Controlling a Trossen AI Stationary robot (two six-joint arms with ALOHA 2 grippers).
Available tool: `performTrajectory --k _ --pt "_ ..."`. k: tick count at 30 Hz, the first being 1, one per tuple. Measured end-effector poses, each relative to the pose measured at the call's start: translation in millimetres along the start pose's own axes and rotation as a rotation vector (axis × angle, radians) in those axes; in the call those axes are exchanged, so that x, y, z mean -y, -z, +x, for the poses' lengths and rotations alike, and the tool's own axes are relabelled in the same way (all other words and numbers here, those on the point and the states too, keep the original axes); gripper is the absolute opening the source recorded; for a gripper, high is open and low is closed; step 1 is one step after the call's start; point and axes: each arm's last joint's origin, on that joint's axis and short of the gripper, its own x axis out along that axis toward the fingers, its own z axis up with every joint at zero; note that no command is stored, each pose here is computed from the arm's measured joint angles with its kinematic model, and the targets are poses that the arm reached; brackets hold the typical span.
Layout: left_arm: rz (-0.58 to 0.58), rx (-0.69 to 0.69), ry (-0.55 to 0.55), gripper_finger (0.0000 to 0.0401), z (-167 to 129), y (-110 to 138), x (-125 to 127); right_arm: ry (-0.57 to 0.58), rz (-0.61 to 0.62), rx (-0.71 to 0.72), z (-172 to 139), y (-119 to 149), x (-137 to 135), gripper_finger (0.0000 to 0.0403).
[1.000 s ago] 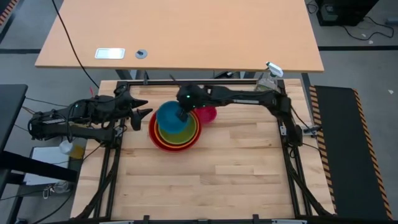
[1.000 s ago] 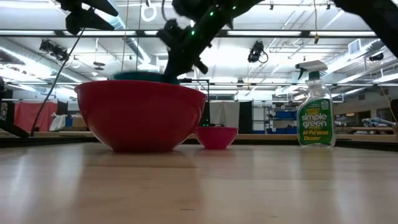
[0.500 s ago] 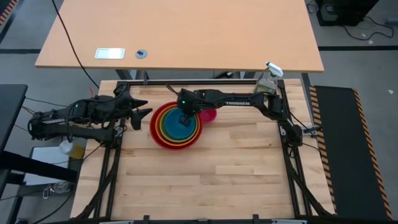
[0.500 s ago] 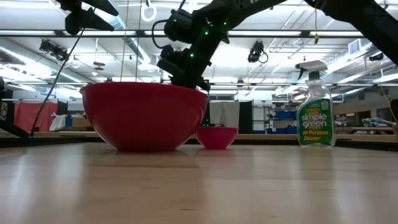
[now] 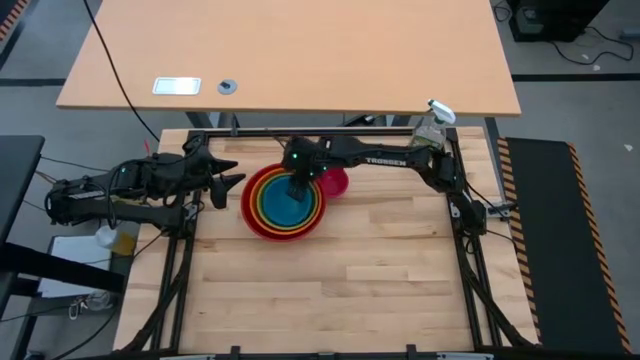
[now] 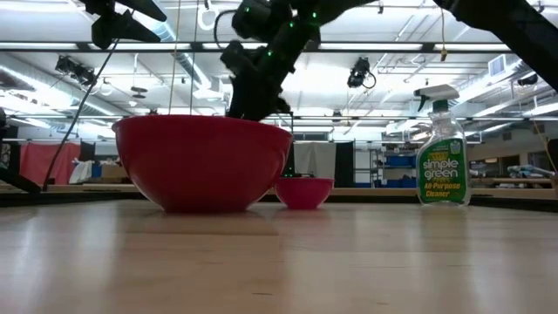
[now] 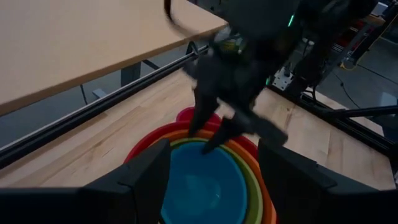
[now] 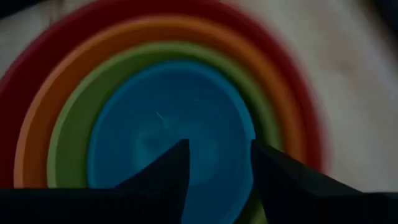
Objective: Nest bowls inside each other
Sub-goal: Stack the blue bowl on top of the green bowl, then stack the pink bowl on top of the blue bowl
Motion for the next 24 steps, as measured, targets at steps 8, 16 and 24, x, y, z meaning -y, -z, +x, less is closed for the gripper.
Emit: performTrajectory --k 8,16,24 --pt "0.0 0.0 0.0 0.0244 0.0 -0.1 0.0 0.143 -0.079 -0.076 -49.9 -13.5 7.4 0.0203" --pt "-0.005 0.0 0.0 0.0244 -0.1 0.0 0.0 0.186 -0.009 -0.284 -49.4 3.6 45.6 0.0199" --pt "-0.011 -0.017 -0.009 0.0244 -0.1 1.7 -0.9 0.182 0.052 -0.336 -43.7 14.2 85.6 0.0199"
